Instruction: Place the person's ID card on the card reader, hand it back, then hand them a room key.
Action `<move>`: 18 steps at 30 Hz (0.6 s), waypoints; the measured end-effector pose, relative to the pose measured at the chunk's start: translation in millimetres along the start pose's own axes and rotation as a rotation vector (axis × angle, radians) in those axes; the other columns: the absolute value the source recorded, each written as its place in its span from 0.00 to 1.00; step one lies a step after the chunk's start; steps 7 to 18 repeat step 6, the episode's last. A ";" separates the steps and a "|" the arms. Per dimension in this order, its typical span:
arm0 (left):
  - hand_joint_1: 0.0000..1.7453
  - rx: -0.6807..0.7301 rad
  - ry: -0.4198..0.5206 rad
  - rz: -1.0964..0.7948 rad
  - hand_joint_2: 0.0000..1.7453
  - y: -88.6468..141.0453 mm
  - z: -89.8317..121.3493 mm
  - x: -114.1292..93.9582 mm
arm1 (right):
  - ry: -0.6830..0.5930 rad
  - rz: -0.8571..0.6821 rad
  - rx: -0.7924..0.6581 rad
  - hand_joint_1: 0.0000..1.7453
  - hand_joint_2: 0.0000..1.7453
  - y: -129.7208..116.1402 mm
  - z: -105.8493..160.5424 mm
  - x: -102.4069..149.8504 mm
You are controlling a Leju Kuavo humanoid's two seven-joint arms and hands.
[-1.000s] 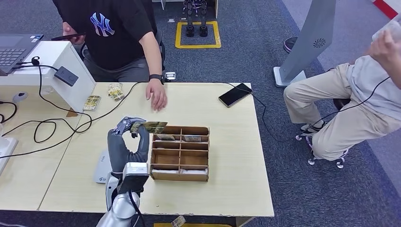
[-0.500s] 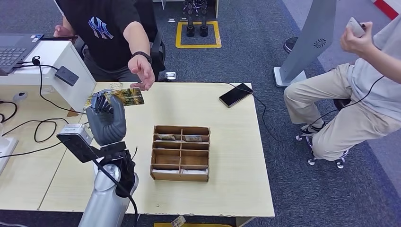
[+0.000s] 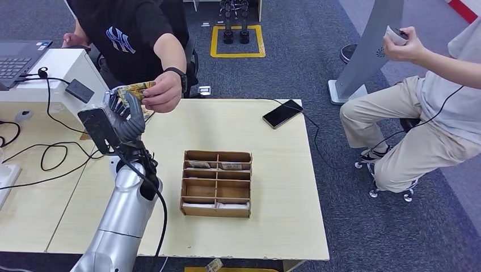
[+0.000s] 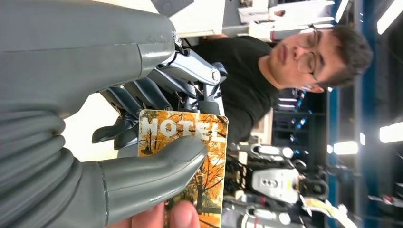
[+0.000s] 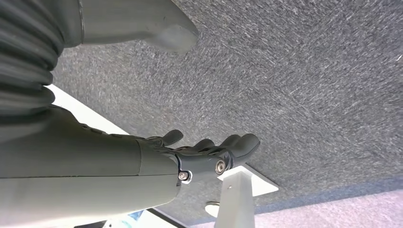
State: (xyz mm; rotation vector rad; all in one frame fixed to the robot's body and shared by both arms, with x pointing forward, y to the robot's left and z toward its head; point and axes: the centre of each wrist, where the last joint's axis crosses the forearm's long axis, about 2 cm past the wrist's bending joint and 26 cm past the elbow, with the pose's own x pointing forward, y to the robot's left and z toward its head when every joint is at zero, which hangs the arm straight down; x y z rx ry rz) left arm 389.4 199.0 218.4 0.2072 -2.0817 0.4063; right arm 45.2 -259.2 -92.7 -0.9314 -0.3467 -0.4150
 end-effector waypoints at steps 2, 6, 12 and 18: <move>0.97 0.019 0.019 -0.013 1.00 0.7 -6.5 -3.6 | -0.003 0.004 0.003 0.00 1.00 0.2 0.2 0.1; 0.59 0.031 0.059 -0.025 1.00 0.9 -16.3 -8.7 | -0.002 0.008 0.005 0.00 1.00 0.3 0.2 0.2; 0.59 0.031 0.059 -0.025 1.00 0.9 -16.3 -8.7 | -0.002 0.008 0.005 0.00 1.00 0.3 0.2 0.2; 0.59 0.031 0.059 -0.025 1.00 0.9 -16.3 -8.7 | -0.002 0.008 0.005 0.00 1.00 0.3 0.2 0.2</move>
